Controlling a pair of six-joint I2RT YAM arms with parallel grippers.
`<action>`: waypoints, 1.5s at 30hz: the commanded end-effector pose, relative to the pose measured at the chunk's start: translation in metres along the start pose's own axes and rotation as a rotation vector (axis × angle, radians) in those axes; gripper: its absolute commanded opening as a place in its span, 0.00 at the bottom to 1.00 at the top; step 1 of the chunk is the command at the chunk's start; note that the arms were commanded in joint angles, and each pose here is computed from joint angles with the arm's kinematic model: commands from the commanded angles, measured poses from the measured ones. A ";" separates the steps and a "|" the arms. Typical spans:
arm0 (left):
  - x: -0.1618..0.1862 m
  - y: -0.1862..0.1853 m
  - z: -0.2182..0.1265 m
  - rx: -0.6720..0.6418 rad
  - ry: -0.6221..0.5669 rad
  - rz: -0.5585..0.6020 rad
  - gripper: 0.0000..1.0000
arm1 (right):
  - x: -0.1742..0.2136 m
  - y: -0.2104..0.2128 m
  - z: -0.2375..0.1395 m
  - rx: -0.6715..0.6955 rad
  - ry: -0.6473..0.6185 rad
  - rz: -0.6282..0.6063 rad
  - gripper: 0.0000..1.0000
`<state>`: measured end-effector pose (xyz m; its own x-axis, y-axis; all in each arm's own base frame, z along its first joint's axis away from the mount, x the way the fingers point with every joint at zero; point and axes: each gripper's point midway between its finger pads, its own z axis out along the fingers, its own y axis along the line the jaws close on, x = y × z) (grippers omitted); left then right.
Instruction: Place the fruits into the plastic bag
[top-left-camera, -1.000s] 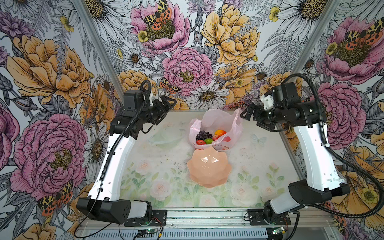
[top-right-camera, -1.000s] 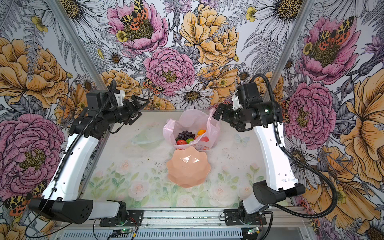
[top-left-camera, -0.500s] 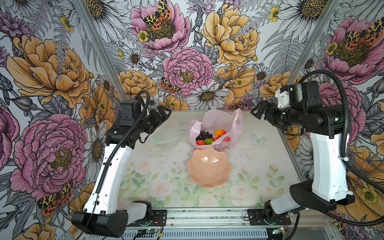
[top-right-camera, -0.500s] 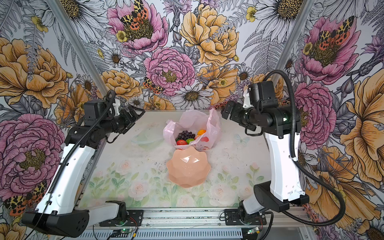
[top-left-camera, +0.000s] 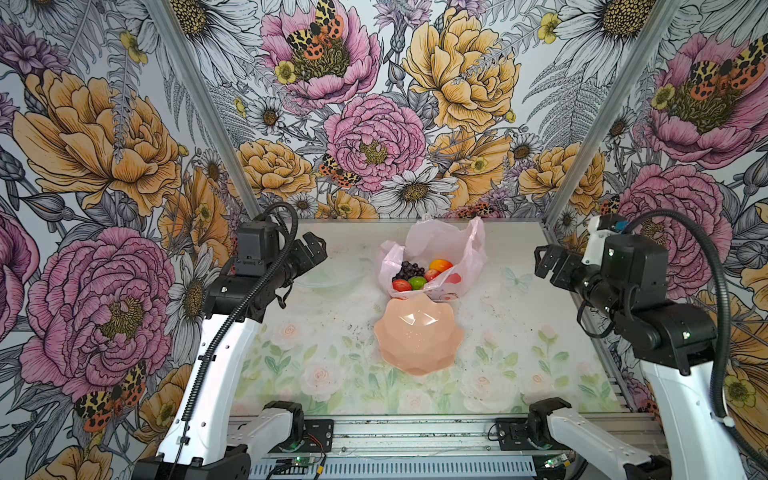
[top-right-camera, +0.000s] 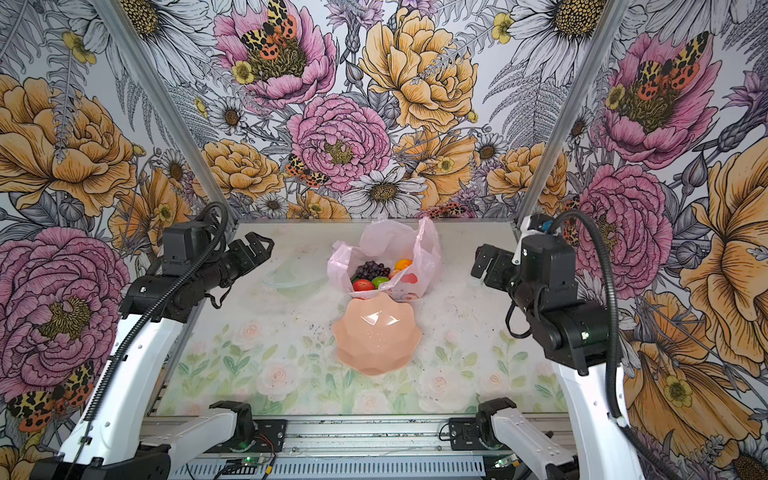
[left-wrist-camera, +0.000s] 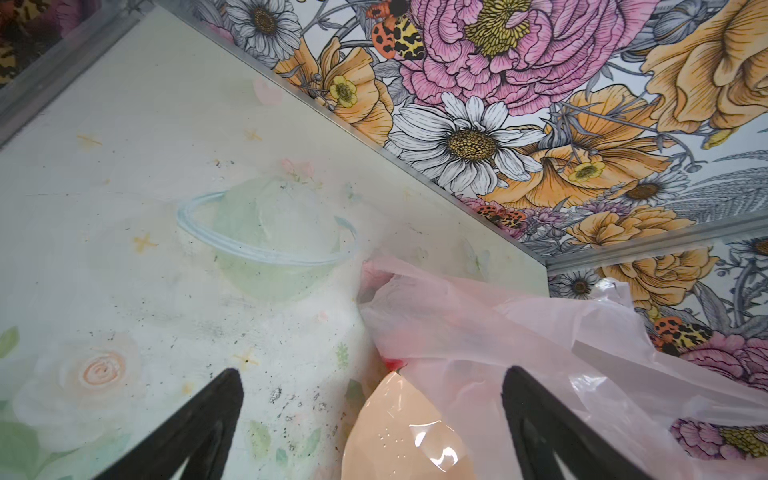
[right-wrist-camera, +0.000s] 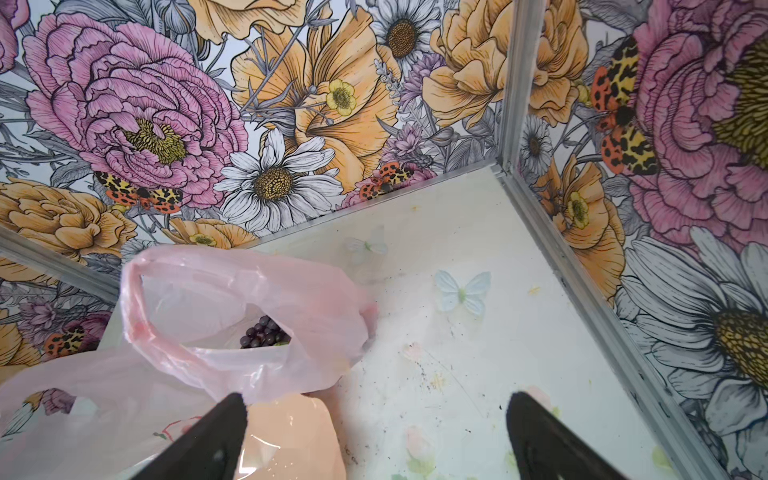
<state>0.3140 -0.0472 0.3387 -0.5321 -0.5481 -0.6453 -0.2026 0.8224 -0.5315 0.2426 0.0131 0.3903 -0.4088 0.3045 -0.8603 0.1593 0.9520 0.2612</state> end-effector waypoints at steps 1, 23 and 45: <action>-0.009 0.023 -0.007 -0.110 -0.100 -0.004 0.99 | -0.038 -0.009 -0.007 -0.007 -0.349 0.049 0.99; -0.005 0.119 -0.006 -0.267 -0.639 0.116 0.99 | 0.105 -0.062 0.158 0.151 -0.341 -0.168 0.99; 0.020 0.166 0.071 -0.368 -0.531 0.208 0.99 | 0.144 -0.092 0.233 0.122 -0.222 -0.249 0.99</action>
<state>0.3218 0.0659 0.1926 -0.1717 -0.3203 -0.9316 -0.4733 0.8562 -0.2072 0.3632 -0.0416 0.1167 -0.3303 0.0433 -0.9429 0.2220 0.9745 -0.0330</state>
